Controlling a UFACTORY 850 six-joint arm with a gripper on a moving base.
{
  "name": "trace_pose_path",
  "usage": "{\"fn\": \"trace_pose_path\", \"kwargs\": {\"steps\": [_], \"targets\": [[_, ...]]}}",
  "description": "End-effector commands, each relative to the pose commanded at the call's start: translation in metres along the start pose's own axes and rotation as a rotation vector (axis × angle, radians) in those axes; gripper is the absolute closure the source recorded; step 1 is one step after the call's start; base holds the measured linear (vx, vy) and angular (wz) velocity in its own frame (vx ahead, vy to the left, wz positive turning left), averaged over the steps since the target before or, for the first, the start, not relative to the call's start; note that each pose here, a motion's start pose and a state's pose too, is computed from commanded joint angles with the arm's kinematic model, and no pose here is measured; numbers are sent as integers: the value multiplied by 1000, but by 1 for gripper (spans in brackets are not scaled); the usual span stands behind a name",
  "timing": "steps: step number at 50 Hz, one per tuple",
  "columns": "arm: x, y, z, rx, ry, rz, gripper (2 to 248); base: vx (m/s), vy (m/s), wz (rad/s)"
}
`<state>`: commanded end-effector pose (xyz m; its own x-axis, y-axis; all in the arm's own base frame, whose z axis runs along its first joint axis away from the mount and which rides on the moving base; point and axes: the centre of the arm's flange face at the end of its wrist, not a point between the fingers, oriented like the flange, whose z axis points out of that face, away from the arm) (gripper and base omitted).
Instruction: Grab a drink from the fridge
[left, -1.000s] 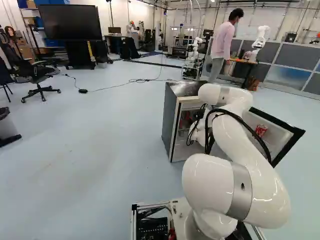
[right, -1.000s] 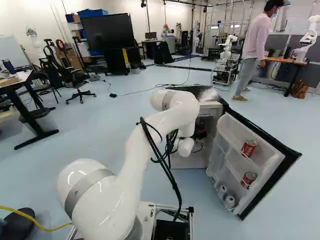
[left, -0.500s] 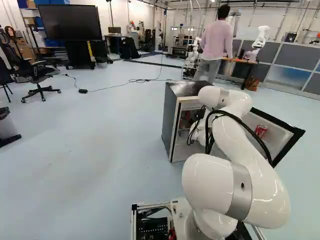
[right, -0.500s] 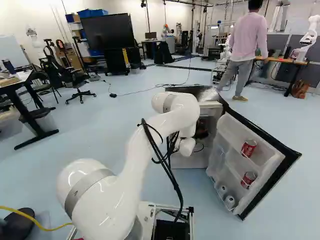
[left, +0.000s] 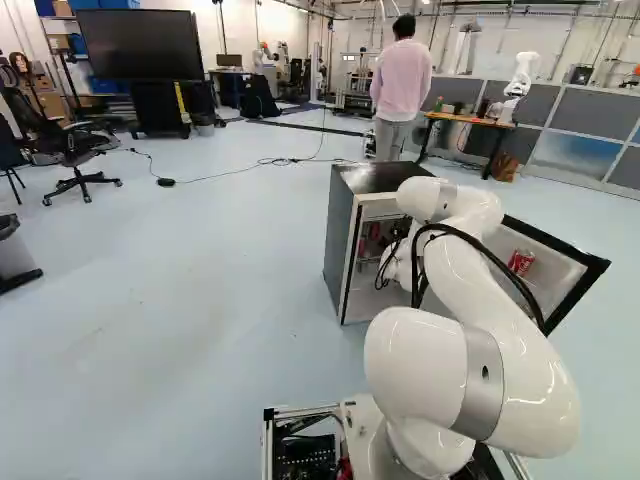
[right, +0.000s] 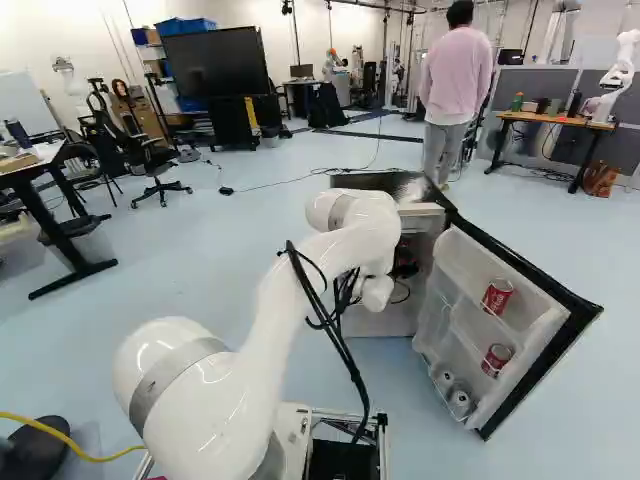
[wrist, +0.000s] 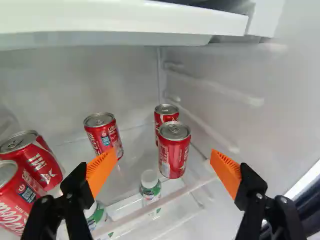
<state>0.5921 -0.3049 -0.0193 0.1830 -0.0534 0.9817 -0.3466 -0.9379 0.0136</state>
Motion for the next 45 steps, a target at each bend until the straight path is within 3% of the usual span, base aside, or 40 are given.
{"fn": "trace_pose_path", "kwargs": {"steps": [45], "targets": [[-13, 12, 30, -15, 8, -6, 3, 0, 0, 0]]}}
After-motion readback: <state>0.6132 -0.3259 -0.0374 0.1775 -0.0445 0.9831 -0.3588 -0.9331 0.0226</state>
